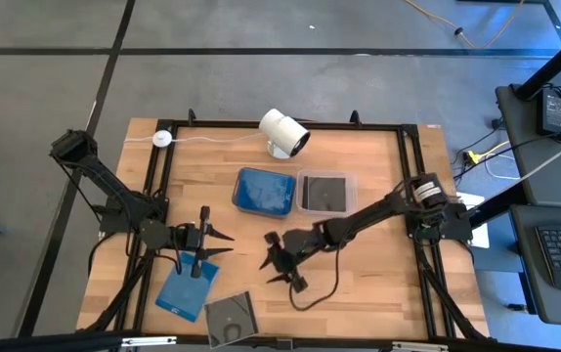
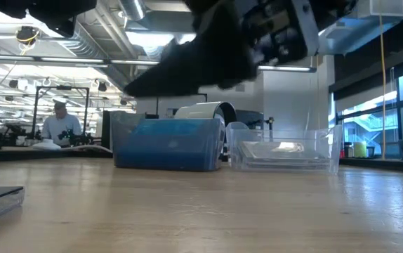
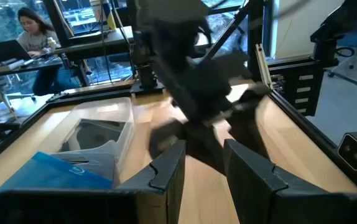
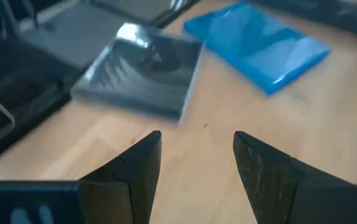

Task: Pick & place jewel cases by type
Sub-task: Put the black cd case into the transparent bin

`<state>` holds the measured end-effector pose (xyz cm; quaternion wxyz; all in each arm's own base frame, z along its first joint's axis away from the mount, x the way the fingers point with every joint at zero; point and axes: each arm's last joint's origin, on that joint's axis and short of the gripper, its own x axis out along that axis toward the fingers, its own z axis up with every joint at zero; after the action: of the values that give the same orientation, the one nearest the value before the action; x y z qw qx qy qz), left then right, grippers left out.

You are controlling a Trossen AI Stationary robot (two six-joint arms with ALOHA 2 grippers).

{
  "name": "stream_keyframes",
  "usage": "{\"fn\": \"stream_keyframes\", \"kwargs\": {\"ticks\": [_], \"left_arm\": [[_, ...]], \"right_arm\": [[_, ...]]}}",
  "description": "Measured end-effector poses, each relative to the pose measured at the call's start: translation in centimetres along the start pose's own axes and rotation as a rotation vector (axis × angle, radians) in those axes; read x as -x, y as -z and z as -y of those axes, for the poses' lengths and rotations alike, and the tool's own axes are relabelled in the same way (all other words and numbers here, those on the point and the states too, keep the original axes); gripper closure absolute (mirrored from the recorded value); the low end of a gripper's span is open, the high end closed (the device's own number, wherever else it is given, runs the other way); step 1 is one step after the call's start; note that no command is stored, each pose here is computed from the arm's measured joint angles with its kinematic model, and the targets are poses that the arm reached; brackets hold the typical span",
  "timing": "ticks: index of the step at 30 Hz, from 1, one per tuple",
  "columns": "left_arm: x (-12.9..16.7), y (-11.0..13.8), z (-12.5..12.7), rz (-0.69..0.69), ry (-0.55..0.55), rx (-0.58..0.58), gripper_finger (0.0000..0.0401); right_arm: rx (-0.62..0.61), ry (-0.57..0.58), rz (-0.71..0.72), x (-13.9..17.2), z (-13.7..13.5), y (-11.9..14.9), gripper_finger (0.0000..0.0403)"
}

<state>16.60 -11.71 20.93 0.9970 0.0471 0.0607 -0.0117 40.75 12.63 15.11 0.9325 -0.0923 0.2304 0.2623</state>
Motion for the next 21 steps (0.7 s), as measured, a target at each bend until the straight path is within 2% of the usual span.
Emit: {"fn": "stream_keyframes", "kwargs": {"ticks": [8,21], "left_arm": [[0.0,0.0,0.0,0.0,-0.001,0.001,0.0294],[0.0,0.1,0.0,-0.006,-0.007,0.018,0.0294]], "right_arm": [[0.031,0.049,-0.027,-4.6,-0.7,0.1,0.0198],[-0.035,-0.156,-0.058,-10.2,-1.0,-0.1,0.0198]]}}
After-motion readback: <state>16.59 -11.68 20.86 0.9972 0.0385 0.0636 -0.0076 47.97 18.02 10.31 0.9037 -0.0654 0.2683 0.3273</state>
